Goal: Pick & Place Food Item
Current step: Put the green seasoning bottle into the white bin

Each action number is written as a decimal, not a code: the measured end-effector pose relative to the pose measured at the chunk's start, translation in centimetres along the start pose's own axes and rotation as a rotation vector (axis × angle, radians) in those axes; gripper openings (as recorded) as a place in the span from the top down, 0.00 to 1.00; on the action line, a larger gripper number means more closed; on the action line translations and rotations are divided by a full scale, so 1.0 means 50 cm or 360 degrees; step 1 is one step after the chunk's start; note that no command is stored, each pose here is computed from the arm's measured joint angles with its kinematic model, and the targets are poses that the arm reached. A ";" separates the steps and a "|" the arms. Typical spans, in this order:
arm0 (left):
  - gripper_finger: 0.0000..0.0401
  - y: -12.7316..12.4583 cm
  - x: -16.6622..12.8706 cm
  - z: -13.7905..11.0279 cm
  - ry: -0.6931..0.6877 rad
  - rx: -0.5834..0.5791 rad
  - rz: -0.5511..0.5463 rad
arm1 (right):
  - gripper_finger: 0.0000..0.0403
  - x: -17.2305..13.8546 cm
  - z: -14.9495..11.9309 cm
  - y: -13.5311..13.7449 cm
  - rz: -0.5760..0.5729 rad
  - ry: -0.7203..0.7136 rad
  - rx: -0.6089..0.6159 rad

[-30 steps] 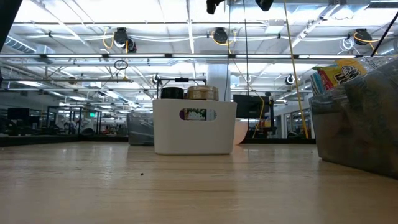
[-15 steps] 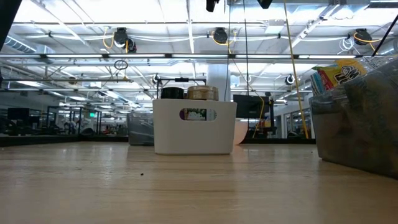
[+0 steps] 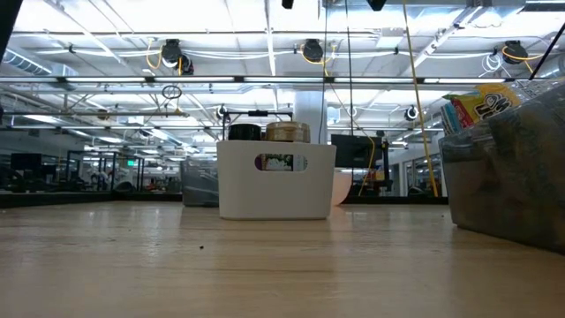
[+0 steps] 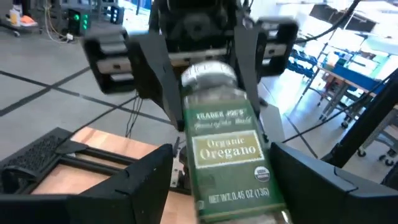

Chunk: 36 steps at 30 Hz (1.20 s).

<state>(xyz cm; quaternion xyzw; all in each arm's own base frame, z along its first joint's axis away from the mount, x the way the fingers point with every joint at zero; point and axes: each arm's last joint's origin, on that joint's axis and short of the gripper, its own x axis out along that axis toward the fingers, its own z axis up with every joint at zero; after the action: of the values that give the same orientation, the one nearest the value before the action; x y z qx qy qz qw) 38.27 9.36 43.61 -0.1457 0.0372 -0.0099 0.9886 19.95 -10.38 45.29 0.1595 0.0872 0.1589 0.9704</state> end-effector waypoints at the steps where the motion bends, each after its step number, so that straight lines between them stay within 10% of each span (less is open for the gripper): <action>1: 0.31 -0.002 -0.008 0.006 -0.0013 -0.0002 0.0003 | 0.52 -0.001 -0.001 0.002 0.0025 0.0010 0.0006; 16: 0.33 -0.003 -0.128 0.076 -0.0083 0.0040 0.0179 | 0.52 0.032 -0.019 0.022 0.0104 0.0123 -0.0031; 36: 0.37 -0.004 -0.300 0.104 0.0083 -0.0175 0.0421 | 0.52 0.337 -0.159 -0.043 -0.0103 0.0793 -0.0163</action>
<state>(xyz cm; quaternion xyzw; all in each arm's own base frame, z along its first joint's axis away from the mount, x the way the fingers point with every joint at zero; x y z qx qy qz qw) 23.70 11.13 49.71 -0.1930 0.0822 0.1187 0.9705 34.55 -4.41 35.15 0.0631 0.3205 0.1663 0.9304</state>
